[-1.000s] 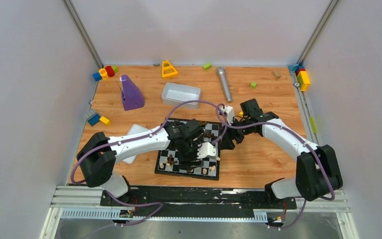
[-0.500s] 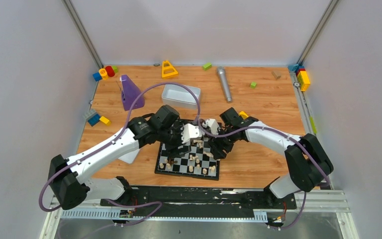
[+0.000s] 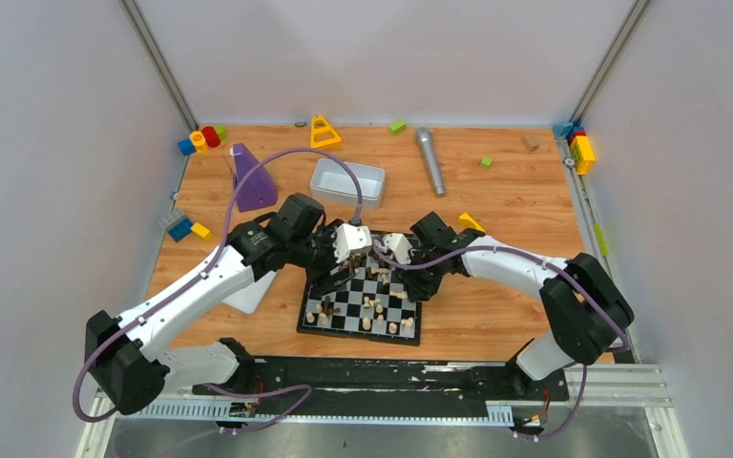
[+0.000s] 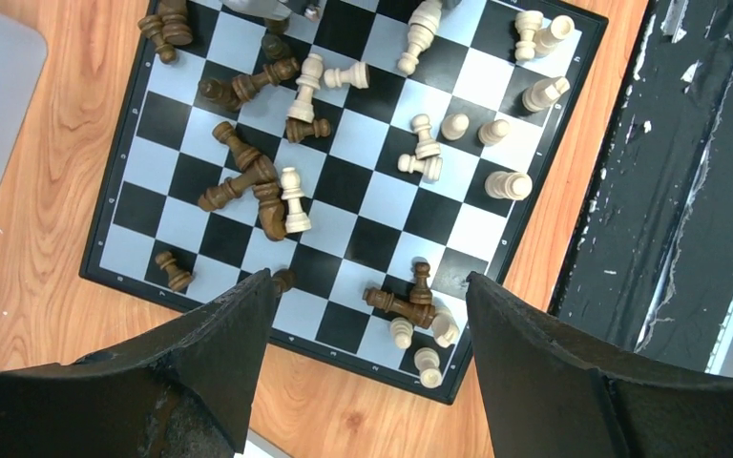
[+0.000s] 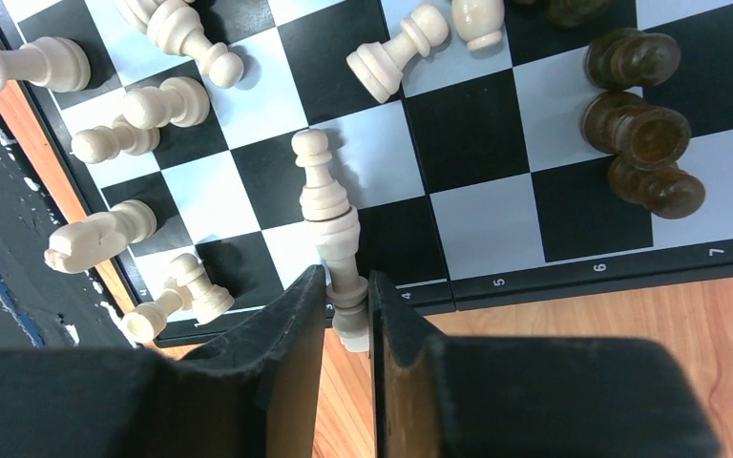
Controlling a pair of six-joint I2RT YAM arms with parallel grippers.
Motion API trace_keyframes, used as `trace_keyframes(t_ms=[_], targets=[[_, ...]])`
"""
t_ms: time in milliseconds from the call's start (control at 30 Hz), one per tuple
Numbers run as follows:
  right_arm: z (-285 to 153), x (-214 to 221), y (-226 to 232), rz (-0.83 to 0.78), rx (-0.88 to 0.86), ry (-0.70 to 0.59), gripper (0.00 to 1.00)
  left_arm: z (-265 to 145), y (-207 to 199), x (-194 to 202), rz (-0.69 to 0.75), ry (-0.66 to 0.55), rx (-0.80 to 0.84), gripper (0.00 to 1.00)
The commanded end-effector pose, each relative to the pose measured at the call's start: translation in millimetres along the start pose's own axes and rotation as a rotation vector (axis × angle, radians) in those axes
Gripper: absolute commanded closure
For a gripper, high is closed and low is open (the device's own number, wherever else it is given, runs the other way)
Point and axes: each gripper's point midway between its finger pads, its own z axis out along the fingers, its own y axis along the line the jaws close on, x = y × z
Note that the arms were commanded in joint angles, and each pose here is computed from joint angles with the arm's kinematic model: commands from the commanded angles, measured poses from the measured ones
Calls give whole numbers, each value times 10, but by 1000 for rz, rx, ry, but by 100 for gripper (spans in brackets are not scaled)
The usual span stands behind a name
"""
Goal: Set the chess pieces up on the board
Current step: Pick up the chess piece from the chessboard.
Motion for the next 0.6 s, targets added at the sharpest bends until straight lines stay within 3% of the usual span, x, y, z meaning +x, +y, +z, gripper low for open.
trace_keyframes(t_ms=[0, 200, 400, 567], targets=[[34, 26, -58, -54, 37, 25, 82, -71, 80, -178, -29, -99, -20, 19], [-93, -113, -143, -94, 94, -15, 100, -144, 251, -229, -94, -172, -56, 20], [-358, -487, -135, -96, 63, -156, 100, -214, 491, -279, -165, -272, -78, 24], [-571, -801, 20, -130, -28, -279, 100, -99, 484, -377, -174, -361, 49, 29]])
